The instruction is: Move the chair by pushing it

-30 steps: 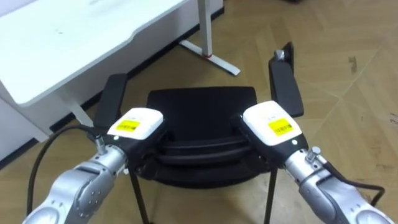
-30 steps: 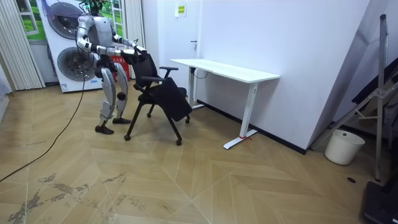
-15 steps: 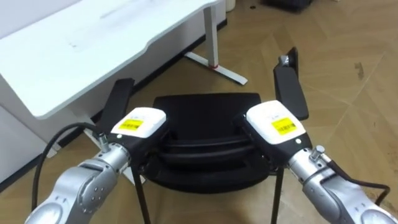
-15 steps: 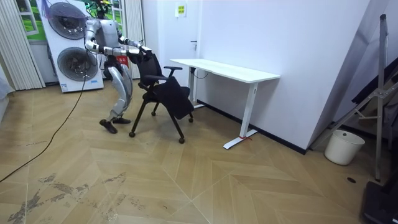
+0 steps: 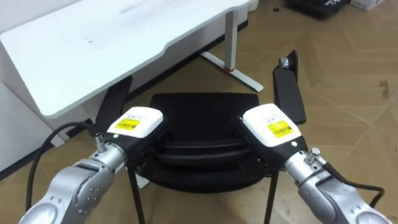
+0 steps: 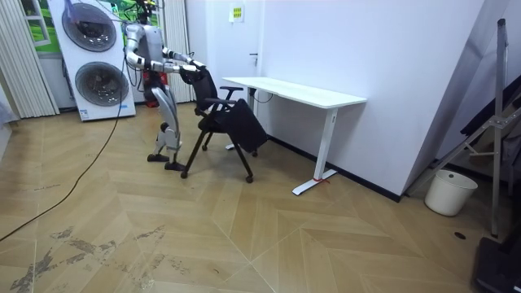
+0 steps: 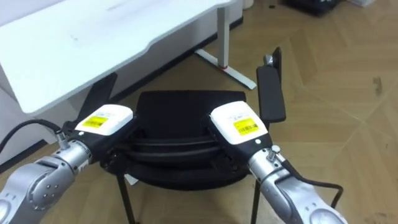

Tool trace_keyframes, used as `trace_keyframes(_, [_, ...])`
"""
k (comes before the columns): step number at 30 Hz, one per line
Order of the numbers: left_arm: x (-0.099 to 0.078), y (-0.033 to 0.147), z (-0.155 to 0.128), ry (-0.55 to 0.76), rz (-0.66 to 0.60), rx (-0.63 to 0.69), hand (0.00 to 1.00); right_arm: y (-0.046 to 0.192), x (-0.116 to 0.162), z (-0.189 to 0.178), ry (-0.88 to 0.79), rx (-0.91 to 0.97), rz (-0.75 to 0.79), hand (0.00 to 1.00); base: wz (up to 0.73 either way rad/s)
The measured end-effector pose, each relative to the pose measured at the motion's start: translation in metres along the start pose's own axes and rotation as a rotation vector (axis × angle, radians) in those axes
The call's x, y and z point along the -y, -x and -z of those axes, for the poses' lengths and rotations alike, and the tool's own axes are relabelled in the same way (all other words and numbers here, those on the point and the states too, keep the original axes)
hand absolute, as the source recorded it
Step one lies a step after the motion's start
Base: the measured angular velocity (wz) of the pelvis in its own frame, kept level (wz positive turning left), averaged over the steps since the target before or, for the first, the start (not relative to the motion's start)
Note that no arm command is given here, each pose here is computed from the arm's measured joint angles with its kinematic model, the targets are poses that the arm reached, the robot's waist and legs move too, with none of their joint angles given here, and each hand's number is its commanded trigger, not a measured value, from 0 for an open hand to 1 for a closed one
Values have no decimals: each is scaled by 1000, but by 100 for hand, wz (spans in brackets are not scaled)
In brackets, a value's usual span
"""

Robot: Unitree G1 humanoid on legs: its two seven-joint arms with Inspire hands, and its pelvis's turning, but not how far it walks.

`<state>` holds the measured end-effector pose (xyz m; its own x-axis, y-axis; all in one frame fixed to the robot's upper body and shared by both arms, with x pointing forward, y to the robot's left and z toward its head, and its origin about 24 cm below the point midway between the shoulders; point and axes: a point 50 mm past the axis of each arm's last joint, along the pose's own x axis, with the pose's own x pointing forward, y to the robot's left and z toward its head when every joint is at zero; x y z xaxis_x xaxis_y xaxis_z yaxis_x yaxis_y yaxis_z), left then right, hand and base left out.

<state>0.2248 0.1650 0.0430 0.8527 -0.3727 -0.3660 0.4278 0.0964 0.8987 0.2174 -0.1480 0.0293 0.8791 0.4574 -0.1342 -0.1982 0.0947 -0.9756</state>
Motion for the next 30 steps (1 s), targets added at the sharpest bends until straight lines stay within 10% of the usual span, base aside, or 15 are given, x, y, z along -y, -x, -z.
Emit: trace_keyframes(30, [7, 6, -4, 46, 1, 57, 100, 14, 3, 7, 37, 10, 5, 100, 6])
